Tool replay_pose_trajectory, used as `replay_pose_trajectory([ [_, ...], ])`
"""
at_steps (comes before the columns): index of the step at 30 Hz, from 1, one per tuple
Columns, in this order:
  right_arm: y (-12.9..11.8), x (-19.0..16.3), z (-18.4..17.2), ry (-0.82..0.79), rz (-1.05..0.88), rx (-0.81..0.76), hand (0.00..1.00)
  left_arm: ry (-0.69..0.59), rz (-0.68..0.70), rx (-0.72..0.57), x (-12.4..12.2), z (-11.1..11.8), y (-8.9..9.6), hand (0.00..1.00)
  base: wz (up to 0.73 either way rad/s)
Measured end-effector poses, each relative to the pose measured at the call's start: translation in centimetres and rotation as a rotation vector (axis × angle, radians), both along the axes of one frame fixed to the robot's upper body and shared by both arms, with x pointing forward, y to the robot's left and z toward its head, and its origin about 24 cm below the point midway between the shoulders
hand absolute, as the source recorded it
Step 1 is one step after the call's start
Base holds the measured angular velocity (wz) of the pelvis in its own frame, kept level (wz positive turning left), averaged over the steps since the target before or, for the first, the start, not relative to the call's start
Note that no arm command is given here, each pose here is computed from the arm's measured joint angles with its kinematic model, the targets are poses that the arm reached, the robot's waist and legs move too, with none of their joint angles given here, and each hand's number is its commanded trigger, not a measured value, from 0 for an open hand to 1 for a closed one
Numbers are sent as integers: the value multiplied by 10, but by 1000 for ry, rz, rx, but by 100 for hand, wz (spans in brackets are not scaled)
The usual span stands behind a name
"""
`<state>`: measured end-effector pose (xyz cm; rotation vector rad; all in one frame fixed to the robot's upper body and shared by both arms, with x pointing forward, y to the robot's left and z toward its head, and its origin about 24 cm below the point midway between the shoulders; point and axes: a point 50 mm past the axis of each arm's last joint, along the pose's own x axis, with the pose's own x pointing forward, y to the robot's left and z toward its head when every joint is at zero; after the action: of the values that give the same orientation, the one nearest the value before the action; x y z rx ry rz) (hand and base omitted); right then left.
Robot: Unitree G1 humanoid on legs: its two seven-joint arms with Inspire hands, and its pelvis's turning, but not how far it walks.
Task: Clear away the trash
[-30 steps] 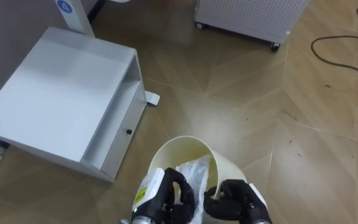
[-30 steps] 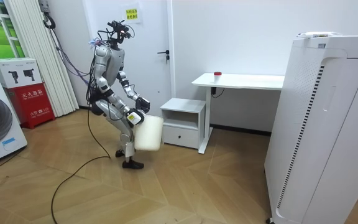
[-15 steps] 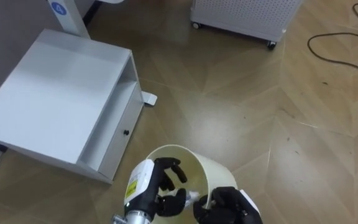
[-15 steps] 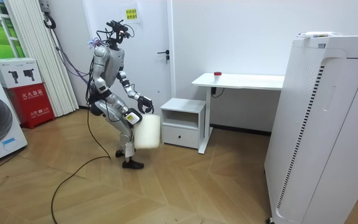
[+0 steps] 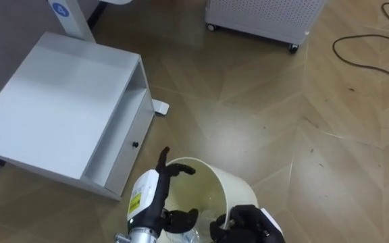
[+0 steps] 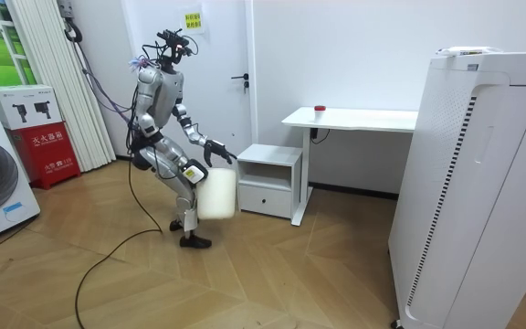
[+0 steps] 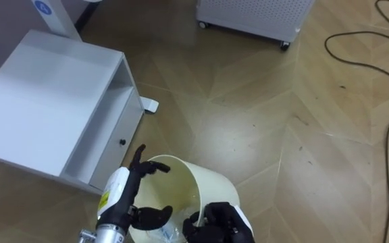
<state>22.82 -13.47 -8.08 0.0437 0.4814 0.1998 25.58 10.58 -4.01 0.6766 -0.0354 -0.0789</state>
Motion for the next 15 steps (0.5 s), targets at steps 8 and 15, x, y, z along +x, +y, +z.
replay_pose_trajectory([
  [8, -1, -2, -1, 6, -5, 0, 100, 3, 5, -7, 0, 0, 0, 0, 0],
  [15, -19, -12, -12, 61, -39, -56, 100, 38, 35, -44, -5, -5, 5, 0, 1],
])
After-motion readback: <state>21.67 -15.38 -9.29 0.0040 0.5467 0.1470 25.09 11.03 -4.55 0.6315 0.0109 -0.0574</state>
